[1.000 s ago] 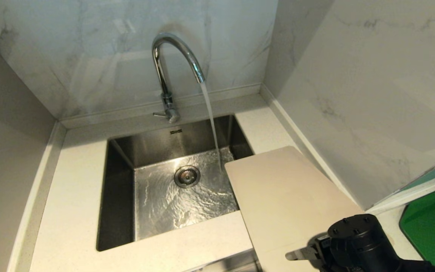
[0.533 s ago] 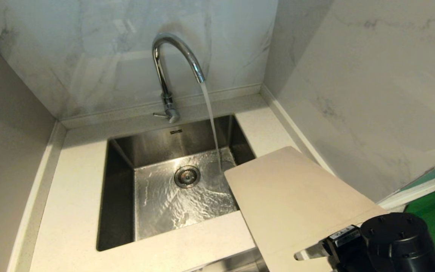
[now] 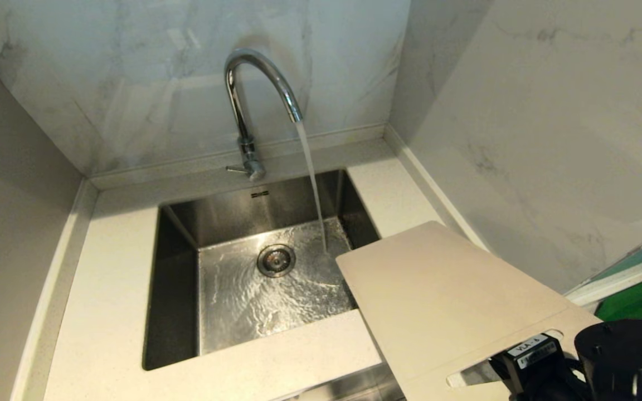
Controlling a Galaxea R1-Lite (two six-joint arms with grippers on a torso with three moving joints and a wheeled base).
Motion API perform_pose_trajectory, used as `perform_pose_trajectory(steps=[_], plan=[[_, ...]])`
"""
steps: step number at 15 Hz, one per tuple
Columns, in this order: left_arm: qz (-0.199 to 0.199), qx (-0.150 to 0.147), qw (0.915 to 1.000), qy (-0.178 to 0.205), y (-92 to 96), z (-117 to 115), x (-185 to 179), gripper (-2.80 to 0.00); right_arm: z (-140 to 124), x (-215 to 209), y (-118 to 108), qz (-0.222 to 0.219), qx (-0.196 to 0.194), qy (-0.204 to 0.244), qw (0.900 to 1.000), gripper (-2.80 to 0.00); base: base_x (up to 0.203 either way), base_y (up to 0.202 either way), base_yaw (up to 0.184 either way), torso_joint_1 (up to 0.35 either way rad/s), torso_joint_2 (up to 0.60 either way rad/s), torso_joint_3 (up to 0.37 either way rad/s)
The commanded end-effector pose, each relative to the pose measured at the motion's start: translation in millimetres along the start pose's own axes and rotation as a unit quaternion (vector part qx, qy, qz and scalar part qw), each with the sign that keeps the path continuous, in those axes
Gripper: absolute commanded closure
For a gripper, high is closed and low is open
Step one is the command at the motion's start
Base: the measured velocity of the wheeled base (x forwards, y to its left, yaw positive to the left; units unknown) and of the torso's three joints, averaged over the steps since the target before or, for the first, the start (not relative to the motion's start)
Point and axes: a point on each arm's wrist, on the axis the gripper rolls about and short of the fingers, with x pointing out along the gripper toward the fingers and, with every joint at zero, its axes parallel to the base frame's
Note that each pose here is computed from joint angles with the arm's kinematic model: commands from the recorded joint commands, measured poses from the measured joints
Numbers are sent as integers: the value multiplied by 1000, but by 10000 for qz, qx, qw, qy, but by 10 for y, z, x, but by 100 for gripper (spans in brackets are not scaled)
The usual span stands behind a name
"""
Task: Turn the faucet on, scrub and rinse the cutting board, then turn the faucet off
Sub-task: Pick up the cutting board
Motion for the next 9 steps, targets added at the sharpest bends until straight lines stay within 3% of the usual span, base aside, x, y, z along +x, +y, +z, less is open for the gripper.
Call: perform_pose_trajectory(steps=[1,9], plan=[[4,-3,10000,4,0,0,1,0,-22,-45,-67,-200,-173,16,9996,0,0,0,0,0,0,0],[4,-3,10000,12,0,-4,2,0,-85,-205,-283,-809,-134,-288,9962,0,0,0,0,0,0,0]])
